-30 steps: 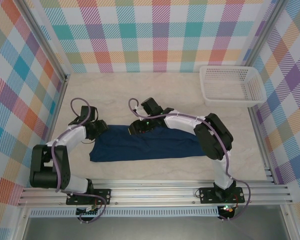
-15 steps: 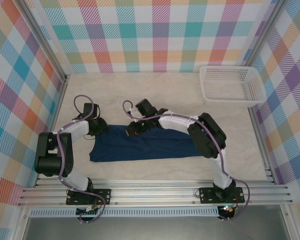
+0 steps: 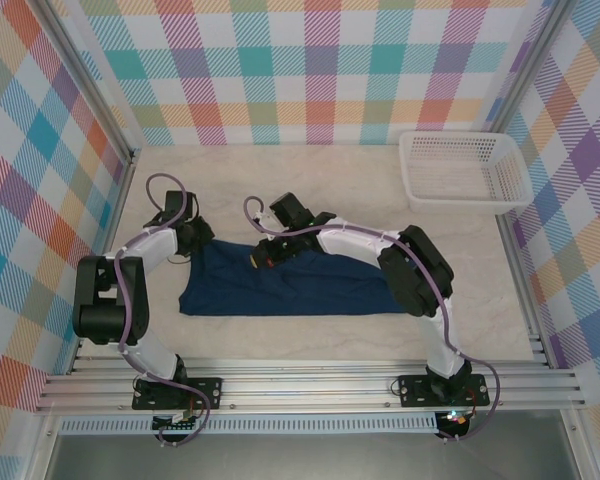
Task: Fold the inside-out t-shirt
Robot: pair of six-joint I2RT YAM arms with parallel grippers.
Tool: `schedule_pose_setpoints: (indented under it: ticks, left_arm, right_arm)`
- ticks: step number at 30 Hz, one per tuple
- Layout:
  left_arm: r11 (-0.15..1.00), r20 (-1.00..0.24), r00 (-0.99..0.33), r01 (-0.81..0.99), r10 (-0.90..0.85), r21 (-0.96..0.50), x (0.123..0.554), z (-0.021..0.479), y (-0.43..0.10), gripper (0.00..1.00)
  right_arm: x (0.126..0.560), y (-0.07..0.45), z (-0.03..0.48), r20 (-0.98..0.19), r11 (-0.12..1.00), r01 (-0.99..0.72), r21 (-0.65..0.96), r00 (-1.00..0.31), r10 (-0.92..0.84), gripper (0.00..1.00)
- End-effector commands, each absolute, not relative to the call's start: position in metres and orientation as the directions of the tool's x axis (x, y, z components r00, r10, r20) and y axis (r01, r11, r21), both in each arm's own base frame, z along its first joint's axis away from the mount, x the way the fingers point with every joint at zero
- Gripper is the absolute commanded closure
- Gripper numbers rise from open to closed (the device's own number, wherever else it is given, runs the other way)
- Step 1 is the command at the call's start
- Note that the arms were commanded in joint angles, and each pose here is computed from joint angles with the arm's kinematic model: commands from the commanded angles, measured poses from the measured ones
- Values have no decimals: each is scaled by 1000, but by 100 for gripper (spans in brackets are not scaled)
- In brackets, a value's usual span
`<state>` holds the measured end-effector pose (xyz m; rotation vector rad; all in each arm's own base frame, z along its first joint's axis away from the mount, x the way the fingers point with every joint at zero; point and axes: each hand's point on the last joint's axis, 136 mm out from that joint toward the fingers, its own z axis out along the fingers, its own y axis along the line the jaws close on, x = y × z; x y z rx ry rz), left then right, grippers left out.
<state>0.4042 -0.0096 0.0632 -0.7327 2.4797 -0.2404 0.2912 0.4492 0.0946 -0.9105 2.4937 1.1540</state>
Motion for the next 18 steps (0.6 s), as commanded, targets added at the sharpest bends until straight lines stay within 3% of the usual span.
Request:
schedule_pose_setpoints:
  ticks: [1, 7, 14, 18]
  left_arm:
    - [840, -457, -705, -455, -543, -296, 414, 63, -2, 86]
    - [837, -456, -703, -466, -547, -286, 425, 57, 2, 76]
    - [827, -447, -696, -472, -562, -305, 436, 57, 5, 66]
    - [820, -450, -686, -469, -572, -327, 438, 64, 6, 55]
  right_arm:
    - [276, 462, 139, -536, 387, -700, 600, -711, -455, 99]
    - [256, 481, 139, -532, 338, -702, 627, -702, -473, 97]
    - [223, 514, 122, -488, 277, -681, 678, -699, -524, 81]
    - [227, 509, 116, -490, 324, -703, 633, -688, -535, 73]
